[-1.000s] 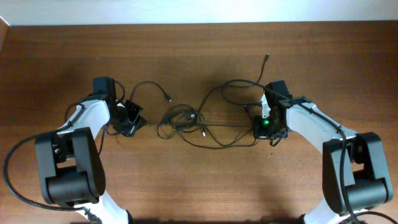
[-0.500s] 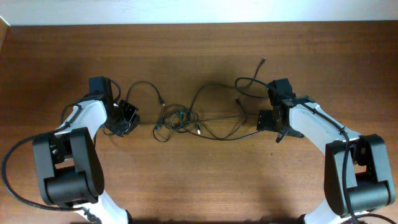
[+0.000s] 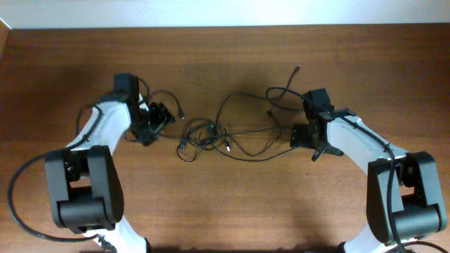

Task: Untangle cables

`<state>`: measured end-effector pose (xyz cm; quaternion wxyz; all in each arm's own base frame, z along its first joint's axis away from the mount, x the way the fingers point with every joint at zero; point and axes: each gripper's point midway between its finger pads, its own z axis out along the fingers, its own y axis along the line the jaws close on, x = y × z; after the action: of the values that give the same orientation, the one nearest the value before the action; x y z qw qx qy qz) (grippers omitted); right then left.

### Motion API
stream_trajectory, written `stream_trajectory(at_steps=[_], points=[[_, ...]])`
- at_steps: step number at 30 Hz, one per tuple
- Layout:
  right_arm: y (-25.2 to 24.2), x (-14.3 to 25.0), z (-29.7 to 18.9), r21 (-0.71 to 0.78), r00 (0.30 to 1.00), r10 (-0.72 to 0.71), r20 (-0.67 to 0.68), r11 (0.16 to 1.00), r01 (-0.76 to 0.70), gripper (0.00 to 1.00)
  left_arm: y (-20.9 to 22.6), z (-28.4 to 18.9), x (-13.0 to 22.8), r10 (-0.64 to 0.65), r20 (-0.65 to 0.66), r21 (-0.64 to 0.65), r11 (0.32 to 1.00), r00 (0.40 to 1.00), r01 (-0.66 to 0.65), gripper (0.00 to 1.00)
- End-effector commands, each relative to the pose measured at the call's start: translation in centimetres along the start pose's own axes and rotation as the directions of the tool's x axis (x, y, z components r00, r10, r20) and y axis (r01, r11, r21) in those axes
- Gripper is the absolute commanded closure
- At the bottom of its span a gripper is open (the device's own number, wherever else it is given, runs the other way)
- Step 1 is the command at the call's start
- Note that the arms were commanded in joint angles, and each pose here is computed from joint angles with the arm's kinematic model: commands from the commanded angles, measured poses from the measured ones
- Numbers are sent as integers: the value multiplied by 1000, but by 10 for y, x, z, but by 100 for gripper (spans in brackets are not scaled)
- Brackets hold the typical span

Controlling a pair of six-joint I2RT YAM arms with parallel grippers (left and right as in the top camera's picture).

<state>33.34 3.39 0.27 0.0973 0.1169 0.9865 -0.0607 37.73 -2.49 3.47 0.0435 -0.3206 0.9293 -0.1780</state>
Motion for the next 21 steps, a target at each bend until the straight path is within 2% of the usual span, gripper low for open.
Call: stream_trajectory(at_steps=[1,5,6,8,10,11,12,15,17,19,21], points=[[-9,23,18,43,997,-17,-76,999,20,1,-19,-20,-11,148,64,-71,987,987,-144,3],[-9,22,18,44,997,-17,-76,999,20,1,-42,-8,12,250,56,-101,965,967,-243,1],[-9,23,18,43,997,-17,-76,999,20,1,-46,-7,13,274,71,-118,957,959,-265,4],[-9,23,18,43,997,-17,-76,999,20,1,-61,-1,23,337,87,-137,936,938,-324,21],[-9,23,18,43,997,-17,-76,999,20,1,-74,4,34,368,85,-126,926,926,-357,28],[-9,23,18,43,997,-17,-76,999,20,2,-83,7,42,396,87,-117,915,914,-385,42],[-9,23,18,43,997,-17,-76,999,20,1,-88,8,45,411,90,-114,909,907,-400,76],[-9,23,18,43,997,-16,-76,999,20,1,-92,10,49,441,106,-144,893,891,-426,100],[-9,23,18,43,997,-17,-76,999,20,1,-93,11,51,461,120,-173,882,879,-439,98],[-9,23,18,43,997,-17,-76,999,20,1,-92,11,52,496,106,-180,862,862,-474,72],[-9,23,18,43,997,-17,-76,999,20,1,-93,11,52,588,89,-189,803,804,-566,71]])
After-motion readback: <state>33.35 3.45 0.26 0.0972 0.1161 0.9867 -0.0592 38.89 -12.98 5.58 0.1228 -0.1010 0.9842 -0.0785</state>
